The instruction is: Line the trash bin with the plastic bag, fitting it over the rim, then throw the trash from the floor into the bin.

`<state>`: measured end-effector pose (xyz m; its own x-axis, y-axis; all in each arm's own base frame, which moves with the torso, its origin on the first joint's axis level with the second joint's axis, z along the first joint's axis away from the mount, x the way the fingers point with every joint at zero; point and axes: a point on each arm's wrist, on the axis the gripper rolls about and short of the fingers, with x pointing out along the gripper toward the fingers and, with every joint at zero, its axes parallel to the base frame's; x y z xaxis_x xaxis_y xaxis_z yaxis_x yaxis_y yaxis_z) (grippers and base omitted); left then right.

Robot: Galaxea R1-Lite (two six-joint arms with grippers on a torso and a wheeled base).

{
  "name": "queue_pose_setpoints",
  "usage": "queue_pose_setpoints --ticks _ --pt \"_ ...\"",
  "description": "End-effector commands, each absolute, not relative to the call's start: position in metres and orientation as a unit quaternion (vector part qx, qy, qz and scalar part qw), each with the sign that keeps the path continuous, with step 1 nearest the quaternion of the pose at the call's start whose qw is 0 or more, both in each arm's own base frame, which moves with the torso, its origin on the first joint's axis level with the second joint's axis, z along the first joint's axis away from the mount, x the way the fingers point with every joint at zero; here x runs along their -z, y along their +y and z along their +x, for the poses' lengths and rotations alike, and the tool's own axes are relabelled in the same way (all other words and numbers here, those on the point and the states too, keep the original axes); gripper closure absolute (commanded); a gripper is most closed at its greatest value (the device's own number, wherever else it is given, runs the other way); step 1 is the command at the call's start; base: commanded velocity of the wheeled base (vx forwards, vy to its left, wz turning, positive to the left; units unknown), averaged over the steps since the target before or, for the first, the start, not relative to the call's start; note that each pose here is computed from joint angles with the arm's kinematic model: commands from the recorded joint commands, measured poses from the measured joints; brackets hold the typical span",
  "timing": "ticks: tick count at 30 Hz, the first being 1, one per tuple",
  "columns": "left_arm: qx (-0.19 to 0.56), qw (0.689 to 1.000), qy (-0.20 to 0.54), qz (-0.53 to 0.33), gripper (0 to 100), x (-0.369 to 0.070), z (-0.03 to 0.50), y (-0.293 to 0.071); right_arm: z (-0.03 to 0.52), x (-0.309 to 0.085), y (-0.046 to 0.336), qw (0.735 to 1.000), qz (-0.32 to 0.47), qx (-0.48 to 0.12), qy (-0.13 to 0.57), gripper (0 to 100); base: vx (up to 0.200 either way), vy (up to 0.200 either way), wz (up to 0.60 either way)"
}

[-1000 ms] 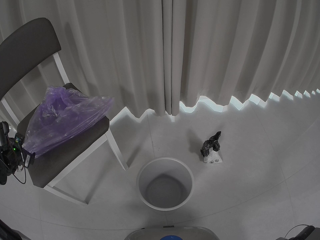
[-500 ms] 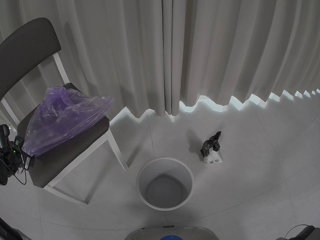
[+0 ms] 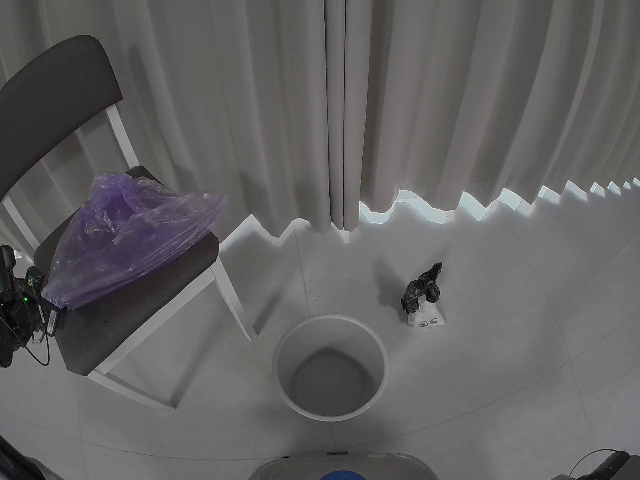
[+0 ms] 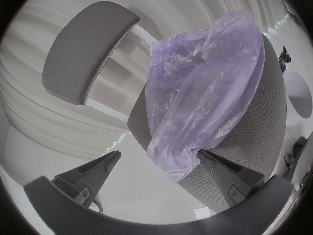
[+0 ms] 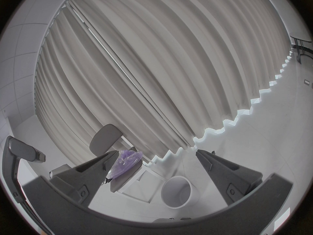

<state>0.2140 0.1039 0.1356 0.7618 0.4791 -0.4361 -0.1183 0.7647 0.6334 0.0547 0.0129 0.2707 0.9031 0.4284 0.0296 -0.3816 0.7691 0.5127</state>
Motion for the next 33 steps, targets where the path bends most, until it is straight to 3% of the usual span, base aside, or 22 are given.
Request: queue_pose_setpoints --ticks 1,33 --pt "-0.174 0.89 0.295 0.3 0 -0.141 0.215 0.106 0.055 -0.271 0.013 0.939 0.263 -0.216 0.046 0 0.0 0.0 0.0" --pt "-0.159 0.893 0.313 0.282 0 -0.126 0.221 0.117 0.055 -0.271 0.013 0.94 0.262 -0.216 0.045 0 0.0 0.0 0.0"
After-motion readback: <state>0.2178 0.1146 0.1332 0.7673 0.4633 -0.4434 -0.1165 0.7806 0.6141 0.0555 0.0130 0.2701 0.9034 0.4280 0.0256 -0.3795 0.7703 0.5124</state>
